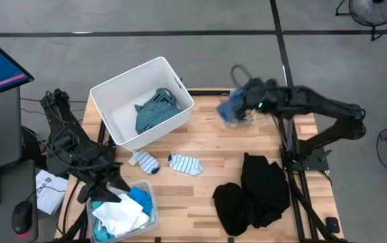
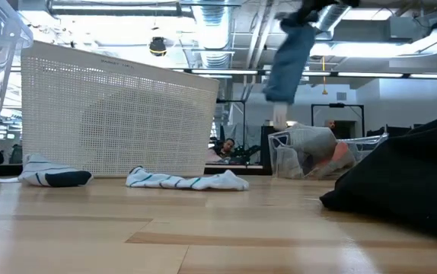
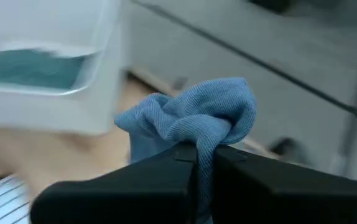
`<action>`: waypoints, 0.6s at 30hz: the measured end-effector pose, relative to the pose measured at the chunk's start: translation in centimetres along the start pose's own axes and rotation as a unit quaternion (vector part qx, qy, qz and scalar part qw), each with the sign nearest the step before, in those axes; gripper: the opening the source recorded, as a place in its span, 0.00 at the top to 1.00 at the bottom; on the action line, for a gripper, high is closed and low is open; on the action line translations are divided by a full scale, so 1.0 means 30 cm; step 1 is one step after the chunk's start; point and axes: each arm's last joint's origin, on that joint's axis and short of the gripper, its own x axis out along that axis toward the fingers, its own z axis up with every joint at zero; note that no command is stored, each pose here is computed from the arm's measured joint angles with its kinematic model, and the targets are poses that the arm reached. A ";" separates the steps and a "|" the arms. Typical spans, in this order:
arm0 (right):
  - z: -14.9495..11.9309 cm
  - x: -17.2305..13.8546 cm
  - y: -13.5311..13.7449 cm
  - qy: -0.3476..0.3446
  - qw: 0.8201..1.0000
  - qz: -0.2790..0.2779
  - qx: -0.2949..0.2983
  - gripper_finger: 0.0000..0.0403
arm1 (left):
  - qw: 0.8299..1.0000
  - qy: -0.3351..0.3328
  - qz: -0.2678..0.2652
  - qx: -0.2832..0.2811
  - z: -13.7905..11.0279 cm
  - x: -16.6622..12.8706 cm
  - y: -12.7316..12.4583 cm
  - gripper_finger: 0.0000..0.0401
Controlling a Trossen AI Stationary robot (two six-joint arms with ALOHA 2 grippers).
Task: Pick & Place Cloths
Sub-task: Put the blue sock into the top transparent bin
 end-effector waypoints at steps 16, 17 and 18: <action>-0.111 0.321 -0.240 0.174 0.964 -0.202 -0.020 1.00 | 0.995 -0.084 0.055 0.014 0.007 0.013 0.009 0.26; -0.136 0.355 -0.240 0.184 0.963 -0.197 -0.015 1.00 | 0.995 -0.084 0.055 0.014 0.007 0.013 0.009 0.26; -0.162 0.388 -0.242 0.194 0.963 -0.187 -0.008 1.00 | 0.995 -0.084 0.055 0.014 0.006 0.014 0.009 0.26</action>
